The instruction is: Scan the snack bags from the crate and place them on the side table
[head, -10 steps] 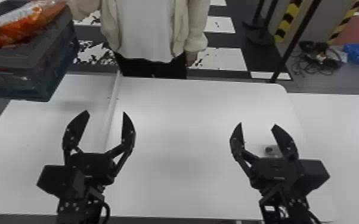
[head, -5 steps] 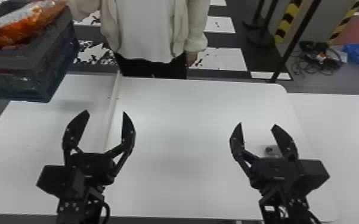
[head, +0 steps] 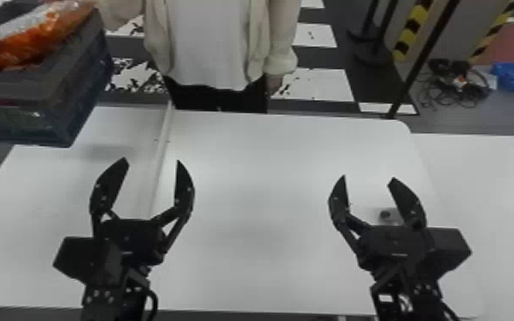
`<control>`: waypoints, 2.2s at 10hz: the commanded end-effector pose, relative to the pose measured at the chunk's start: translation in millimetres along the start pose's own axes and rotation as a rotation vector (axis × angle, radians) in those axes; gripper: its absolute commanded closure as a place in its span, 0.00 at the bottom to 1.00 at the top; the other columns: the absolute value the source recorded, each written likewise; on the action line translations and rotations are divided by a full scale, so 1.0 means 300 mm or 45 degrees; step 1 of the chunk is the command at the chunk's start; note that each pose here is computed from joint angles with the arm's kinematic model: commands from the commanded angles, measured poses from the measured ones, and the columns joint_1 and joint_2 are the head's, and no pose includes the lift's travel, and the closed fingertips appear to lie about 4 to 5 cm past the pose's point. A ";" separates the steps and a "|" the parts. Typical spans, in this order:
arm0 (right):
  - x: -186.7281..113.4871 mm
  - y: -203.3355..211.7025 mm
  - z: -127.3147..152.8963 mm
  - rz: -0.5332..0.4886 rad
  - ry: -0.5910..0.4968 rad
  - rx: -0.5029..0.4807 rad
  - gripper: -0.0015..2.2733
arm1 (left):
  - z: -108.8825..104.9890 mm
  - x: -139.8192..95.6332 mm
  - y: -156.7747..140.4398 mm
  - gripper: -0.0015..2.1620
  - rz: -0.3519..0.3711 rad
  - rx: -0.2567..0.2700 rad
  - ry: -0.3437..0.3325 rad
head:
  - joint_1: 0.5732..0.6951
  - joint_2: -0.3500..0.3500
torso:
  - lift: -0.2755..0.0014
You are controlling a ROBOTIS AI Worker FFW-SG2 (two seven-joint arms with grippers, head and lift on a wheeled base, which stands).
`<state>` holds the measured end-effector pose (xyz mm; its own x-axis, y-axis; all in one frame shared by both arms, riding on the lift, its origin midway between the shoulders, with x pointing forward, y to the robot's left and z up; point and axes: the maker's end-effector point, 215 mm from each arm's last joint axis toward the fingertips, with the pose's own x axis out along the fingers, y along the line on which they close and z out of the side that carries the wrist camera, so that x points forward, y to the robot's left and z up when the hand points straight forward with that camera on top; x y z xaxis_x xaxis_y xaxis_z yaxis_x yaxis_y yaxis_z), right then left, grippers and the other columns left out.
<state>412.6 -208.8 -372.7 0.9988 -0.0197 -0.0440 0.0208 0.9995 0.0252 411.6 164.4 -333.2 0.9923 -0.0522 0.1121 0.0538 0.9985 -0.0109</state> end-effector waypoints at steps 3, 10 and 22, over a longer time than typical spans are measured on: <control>0.000 -0.001 0.000 -0.001 0.000 0.000 0.05 | 0.003 0.001 -0.001 0.07 -0.001 0.002 -0.002 | 1.00 0.41 | 0.81; 0.000 0.000 0.000 0.001 0.000 0.000 0.05 | 0.006 0.001 -0.004 0.07 -0.003 0.002 -0.004 | 1.00 0.41 | 0.81; 0.000 0.009 0.000 0.012 0.000 -0.005 0.05 | 0.020 0.041 0.115 0.07 0.054 0.061 0.035 | 1.00 0.45 | 0.81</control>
<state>412.3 -206.1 -372.9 0.9990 -0.0113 -0.0443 0.0123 0.9997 0.0231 422.5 191.9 -326.5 0.9955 -0.0210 0.0929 0.0185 0.9994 0.0280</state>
